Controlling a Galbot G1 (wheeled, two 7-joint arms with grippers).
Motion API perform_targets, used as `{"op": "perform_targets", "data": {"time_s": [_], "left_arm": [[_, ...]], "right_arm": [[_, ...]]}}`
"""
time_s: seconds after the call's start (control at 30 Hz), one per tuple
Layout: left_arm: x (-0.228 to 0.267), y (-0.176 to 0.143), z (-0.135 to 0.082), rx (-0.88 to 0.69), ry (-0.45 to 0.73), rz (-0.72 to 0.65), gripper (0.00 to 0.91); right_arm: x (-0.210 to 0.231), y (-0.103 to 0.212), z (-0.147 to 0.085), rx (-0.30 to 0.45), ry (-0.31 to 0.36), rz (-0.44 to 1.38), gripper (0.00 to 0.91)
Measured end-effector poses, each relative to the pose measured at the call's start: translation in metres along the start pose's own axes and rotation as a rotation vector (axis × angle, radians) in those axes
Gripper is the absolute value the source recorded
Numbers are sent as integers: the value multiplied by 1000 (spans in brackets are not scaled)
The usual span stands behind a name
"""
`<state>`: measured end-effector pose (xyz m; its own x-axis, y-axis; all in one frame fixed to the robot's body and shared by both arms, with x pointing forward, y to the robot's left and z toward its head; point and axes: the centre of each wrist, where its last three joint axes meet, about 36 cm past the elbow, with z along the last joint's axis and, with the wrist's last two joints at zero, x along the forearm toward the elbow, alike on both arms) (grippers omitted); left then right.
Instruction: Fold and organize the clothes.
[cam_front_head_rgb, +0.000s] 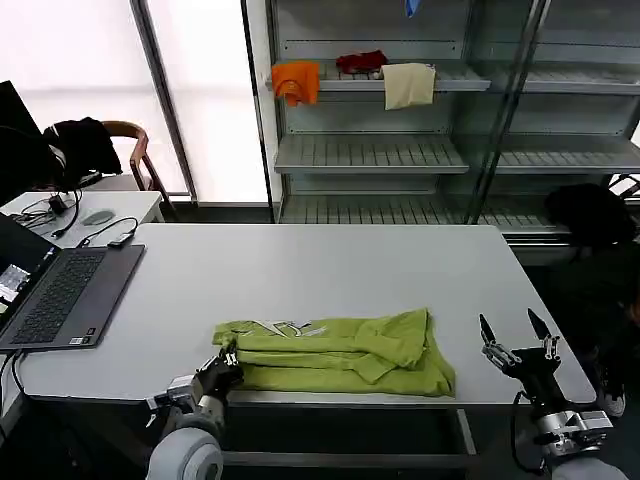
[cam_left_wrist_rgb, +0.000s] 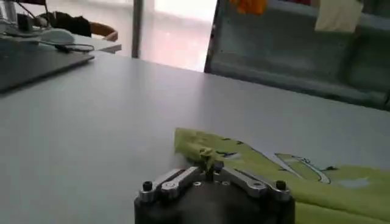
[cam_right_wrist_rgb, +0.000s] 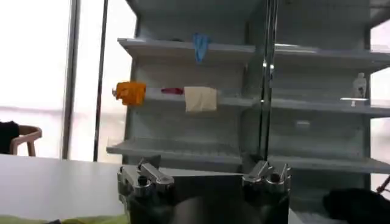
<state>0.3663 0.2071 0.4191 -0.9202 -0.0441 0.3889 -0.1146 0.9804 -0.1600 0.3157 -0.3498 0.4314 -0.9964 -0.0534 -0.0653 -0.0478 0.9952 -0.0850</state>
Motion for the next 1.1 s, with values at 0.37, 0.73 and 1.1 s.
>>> {"op": "perform_targets", "data": {"time_s": [0.37, 0.73, 1.1], "left_arm": [[7, 33, -31, 9, -40, -34, 0], [14, 101, -100, -49, -153, -124, 0], [42, 45, -88, -114, -225, 57, 0]], "right_arm": [[-7, 3, -10, 8, -19, -14, 907], [-11, 5, -14, 5, -31, -15, 907], [-10, 5, -14, 5, -31, -6, 907]]}}
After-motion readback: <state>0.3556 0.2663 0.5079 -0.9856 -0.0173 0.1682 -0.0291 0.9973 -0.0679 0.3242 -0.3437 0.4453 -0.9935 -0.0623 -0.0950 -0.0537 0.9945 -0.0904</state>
